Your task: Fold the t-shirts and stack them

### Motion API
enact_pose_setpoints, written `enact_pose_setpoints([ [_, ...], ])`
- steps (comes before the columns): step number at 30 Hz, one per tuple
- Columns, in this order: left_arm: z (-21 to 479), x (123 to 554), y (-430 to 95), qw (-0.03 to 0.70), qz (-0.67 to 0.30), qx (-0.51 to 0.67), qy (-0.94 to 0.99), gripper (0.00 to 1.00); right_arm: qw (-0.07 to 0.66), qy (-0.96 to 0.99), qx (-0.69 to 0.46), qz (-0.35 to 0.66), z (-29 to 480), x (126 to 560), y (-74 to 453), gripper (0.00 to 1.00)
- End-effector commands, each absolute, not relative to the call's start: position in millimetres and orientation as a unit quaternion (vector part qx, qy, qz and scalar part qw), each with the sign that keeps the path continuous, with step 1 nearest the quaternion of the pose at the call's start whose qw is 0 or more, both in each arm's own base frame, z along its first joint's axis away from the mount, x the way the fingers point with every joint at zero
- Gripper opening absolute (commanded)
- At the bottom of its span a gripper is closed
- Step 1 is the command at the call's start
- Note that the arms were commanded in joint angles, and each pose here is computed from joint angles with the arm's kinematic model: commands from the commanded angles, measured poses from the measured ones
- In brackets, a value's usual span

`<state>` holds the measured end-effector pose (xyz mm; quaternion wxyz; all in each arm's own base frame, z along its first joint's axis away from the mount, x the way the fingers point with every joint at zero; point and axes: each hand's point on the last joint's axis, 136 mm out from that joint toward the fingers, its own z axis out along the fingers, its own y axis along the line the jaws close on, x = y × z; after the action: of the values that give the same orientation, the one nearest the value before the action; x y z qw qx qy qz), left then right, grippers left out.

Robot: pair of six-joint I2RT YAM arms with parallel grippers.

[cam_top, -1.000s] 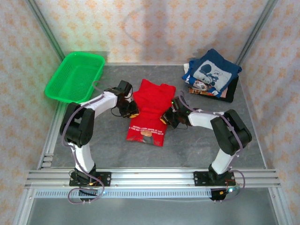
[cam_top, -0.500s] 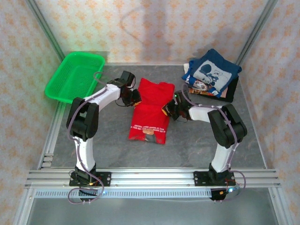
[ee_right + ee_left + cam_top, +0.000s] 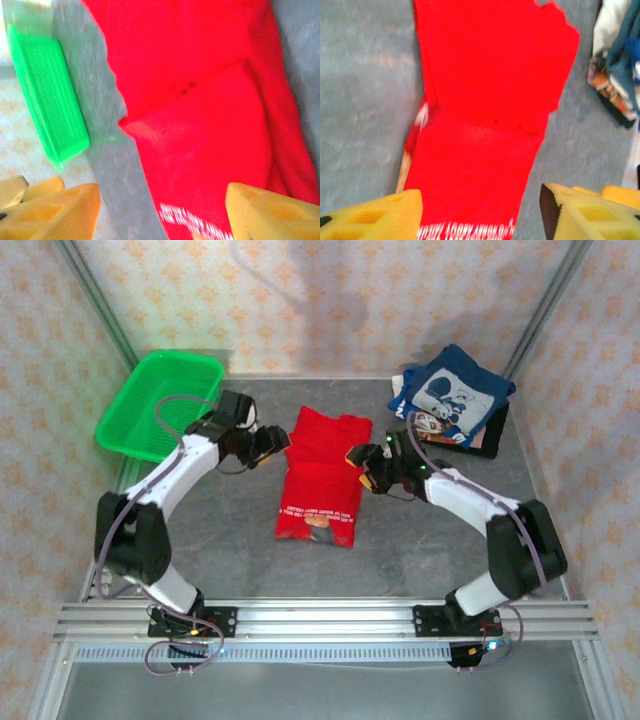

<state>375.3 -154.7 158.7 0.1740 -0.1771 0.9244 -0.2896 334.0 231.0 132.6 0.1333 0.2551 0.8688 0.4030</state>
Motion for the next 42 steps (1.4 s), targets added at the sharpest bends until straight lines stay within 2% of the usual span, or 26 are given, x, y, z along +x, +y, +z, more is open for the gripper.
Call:
enact_pose_setpoints([
  [1,116.0,315.1,-157.2,0.082,-0.29,-0.157,0.94,0.65,0.046,0.911,0.212,0.351,100.8,262.6,232.6,0.7],
  [7,89.5,255.1,-156.0,0.019,-0.305,-0.159,0.939,0.66,0.01,0.923,0.183,0.339,86.8,203.2,242.8,0.72],
  [12,68.7,227.1,-160.3,-0.018,-0.303,-0.161,0.939,0.66,0.004,0.921,0.199,0.336,63.1,184.7,242.1,0.72],
  [31,36.3,241.8,-175.6,-0.023,-0.321,-0.192,0.927,0.63,0.024,0.912,0.222,0.343,40.5,209.8,263.5,0.65],
  [42,34.6,259.9,-185.6,-0.019,-0.332,-0.194,0.923,0.54,0.036,0.912,0.227,0.341,44.6,232.4,275.5,0.61],
])
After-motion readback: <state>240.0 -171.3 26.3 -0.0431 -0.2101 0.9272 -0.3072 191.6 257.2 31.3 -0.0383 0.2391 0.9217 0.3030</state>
